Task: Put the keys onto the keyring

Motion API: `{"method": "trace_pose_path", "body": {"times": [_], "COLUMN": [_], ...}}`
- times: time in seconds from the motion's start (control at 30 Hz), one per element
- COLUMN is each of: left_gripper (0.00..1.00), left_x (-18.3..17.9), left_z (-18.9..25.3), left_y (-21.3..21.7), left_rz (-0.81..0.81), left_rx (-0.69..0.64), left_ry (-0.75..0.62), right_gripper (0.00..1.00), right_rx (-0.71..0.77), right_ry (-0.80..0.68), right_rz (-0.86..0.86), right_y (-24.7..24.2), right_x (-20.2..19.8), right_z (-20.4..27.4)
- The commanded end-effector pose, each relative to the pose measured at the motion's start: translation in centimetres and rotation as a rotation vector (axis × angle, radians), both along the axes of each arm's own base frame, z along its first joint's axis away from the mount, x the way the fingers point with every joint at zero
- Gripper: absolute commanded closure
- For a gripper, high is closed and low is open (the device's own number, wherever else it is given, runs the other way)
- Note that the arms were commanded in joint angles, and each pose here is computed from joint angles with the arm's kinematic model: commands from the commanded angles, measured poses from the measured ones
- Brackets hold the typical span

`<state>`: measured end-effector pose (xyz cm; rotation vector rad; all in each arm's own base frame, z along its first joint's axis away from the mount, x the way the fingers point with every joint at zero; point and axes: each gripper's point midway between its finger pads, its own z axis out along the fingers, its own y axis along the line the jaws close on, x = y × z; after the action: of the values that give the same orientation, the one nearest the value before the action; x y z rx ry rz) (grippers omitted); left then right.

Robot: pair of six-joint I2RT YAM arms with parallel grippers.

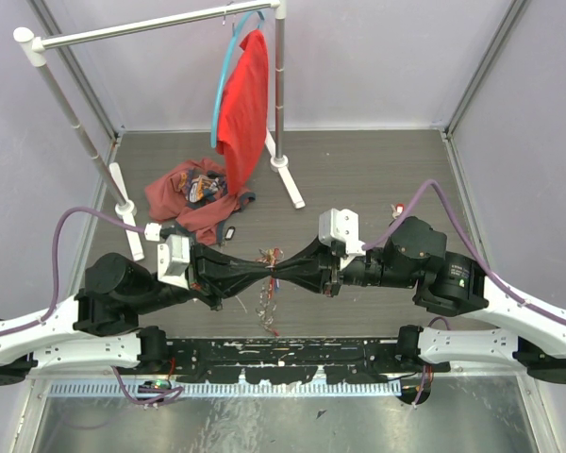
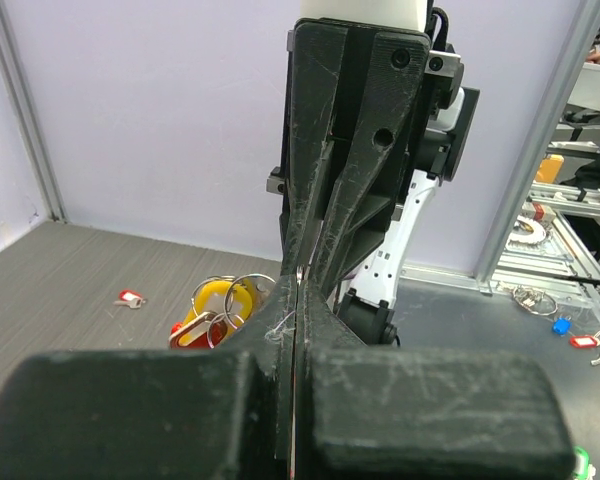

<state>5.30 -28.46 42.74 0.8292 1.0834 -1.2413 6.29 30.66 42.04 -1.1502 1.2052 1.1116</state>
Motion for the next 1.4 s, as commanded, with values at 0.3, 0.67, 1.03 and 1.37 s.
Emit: {"method": "trace_pose_path", "body": {"times": [0.3,0.67,1.03,1.37], "left_gripper": [0.98,0.65,0.65,0.63], "left_x": [-1.3,-1.1,-0.4,-1.3], "left_z": [3.2,1.5,-2.6,-5.6], "left_y": [0.6,0.9,-0.3,-2.4], "left_rz": [-0.059,-0.043,-0.028,-0.110], "left_rx": [-0.074,0.069,0.272,0.404], "left_ry": [-0.039,-0.087,-0.068,-0.050], "right_gripper": [0.99,0.99,0.99,0.99], "right_rx": [0.063,-0.264,-0.595,-0.644], "right_ry": [-0.032,0.078,0.208,0.233], "right_rz": [0.022,-0.048,-0.096,-0.099], "right_y": [-0.3,-2.2,-3.7,-4.2], "right_x": [-0.5,0.1,0.2,0.0], "right_z": [3.2,-0.5,-5.5,-6.1]}}
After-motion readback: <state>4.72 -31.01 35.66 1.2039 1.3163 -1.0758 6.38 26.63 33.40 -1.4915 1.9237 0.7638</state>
